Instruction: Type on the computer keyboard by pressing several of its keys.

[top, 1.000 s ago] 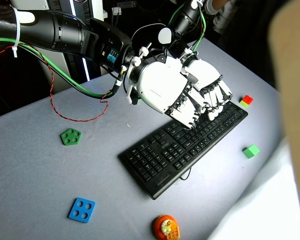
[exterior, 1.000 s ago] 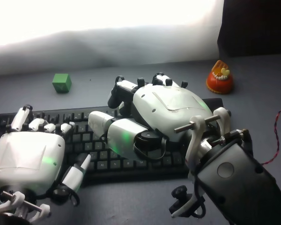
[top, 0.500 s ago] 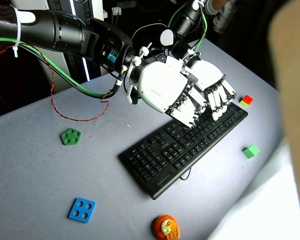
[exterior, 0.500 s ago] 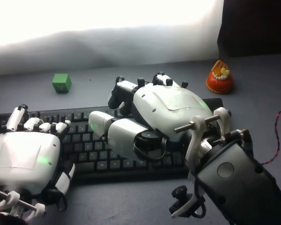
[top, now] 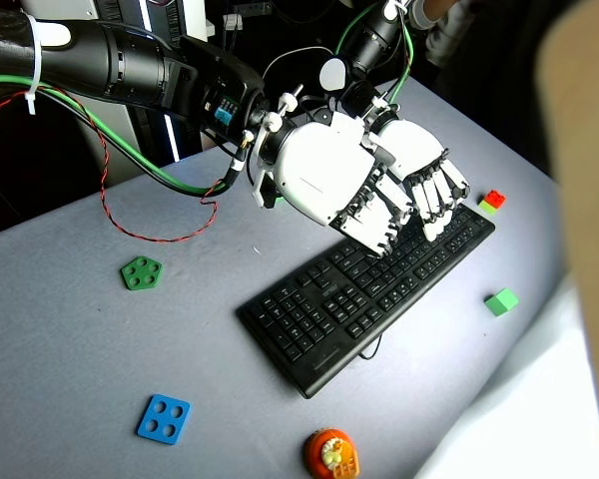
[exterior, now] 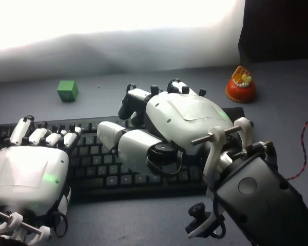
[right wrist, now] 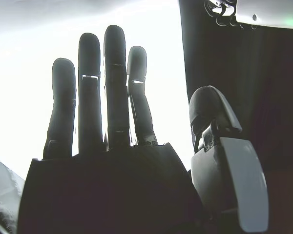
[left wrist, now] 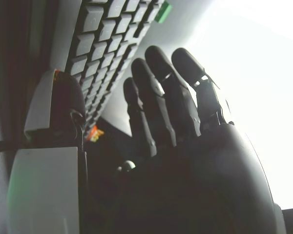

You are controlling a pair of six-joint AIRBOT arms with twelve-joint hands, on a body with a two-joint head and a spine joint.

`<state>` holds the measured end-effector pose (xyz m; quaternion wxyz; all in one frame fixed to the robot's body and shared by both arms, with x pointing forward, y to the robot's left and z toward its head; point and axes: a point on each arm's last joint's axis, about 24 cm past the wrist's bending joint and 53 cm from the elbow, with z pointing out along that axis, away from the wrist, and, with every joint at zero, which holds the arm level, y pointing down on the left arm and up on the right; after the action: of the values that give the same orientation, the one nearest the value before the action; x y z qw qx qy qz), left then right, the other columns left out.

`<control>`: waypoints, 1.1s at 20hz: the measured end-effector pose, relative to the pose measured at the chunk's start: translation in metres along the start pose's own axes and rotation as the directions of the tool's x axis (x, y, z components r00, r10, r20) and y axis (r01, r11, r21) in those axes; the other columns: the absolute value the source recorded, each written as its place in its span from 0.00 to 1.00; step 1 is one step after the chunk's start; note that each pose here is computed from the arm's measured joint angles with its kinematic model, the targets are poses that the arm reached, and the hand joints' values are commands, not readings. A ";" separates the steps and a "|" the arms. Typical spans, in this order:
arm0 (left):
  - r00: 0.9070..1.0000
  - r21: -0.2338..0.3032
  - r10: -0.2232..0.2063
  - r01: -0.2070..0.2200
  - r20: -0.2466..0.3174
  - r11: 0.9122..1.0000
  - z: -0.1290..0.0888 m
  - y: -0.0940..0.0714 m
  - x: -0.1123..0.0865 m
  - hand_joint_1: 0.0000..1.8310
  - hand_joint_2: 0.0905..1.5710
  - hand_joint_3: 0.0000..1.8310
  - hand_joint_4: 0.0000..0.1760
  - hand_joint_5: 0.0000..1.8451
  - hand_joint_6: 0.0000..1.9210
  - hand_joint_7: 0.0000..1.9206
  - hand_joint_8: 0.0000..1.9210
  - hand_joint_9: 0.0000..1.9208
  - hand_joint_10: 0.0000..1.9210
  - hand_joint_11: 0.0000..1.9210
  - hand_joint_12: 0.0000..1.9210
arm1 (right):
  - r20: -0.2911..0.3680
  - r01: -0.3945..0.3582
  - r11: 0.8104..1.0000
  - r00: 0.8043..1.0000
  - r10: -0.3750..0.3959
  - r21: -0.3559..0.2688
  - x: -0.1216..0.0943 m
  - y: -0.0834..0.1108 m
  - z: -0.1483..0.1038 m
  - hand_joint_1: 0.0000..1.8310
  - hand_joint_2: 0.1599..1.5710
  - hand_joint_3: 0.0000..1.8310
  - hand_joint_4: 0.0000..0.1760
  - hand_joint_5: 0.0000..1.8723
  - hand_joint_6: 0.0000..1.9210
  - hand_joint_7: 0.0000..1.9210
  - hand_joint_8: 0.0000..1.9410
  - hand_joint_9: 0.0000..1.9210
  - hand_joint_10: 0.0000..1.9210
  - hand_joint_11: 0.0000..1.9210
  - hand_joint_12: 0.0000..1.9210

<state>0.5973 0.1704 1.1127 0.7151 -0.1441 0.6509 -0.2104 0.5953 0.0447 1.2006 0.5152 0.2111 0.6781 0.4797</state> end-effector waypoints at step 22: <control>0.999 0.008 0.005 -0.005 0.041 1.000 0.014 0.000 -0.030 0.40 0.72 0.00 0.02 0.25 0.01 0.31 0.01 0.17 0.36 0.00 0.79 | 0.004 0.004 1.000 1.000 -0.004 -0.014 -0.008 0.005 -0.011 0.00 0.82 0.00 0.00 0.18 0.43 0.38 0.09 0.21 0.51 0.00 0.91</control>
<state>0.6096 0.1839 1.1402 0.7293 -0.1436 0.6357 -0.2083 0.5868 0.0362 1.2091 0.5189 0.2070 0.6743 0.4829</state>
